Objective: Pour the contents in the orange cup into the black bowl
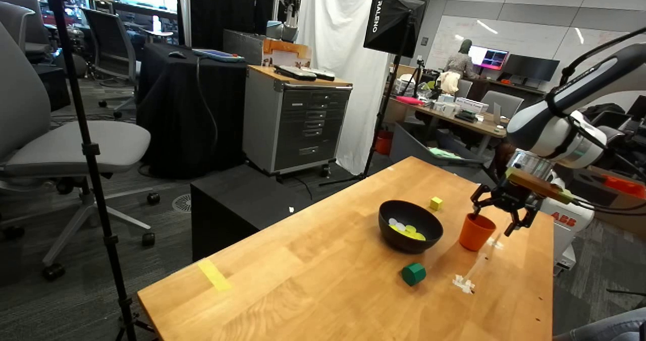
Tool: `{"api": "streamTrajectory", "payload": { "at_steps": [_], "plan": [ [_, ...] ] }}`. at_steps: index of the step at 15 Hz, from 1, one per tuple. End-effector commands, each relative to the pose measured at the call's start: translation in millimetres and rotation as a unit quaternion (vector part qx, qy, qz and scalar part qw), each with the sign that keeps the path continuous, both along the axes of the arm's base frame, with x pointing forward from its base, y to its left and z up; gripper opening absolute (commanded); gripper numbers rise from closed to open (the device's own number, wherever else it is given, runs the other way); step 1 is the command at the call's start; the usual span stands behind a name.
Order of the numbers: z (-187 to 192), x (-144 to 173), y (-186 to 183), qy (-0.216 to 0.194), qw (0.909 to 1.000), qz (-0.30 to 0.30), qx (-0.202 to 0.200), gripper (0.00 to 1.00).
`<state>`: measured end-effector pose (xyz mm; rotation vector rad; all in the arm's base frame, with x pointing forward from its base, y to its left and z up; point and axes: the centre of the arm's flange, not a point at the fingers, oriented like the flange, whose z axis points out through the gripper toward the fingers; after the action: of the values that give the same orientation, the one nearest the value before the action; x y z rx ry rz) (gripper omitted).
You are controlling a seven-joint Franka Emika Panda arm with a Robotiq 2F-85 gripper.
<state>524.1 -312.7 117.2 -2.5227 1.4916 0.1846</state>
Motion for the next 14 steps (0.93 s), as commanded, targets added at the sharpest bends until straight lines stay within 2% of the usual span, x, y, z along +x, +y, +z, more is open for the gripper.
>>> {"api": "streamTrajectory", "payload": {
  "at_steps": [1,5,9,12,14],
  "plan": [
    [23.5,-8.0,3.3,-0.027,0.9996,0.011,0.001,1.00],
    [48.5,-21.2,5.8,-0.064,0.9973,0.033,0.016,1.00],
    [63.4,-30.7,10.3,-0.076,0.9937,0.069,0.046,1.00],
    [70.8,-41.5,17.6,-0.077,0.9881,0.111,0.073,1.00],
    [74.9,-50.7,24.9,-0.065,0.9791,0.162,0.104,1.00]
  ]
}}
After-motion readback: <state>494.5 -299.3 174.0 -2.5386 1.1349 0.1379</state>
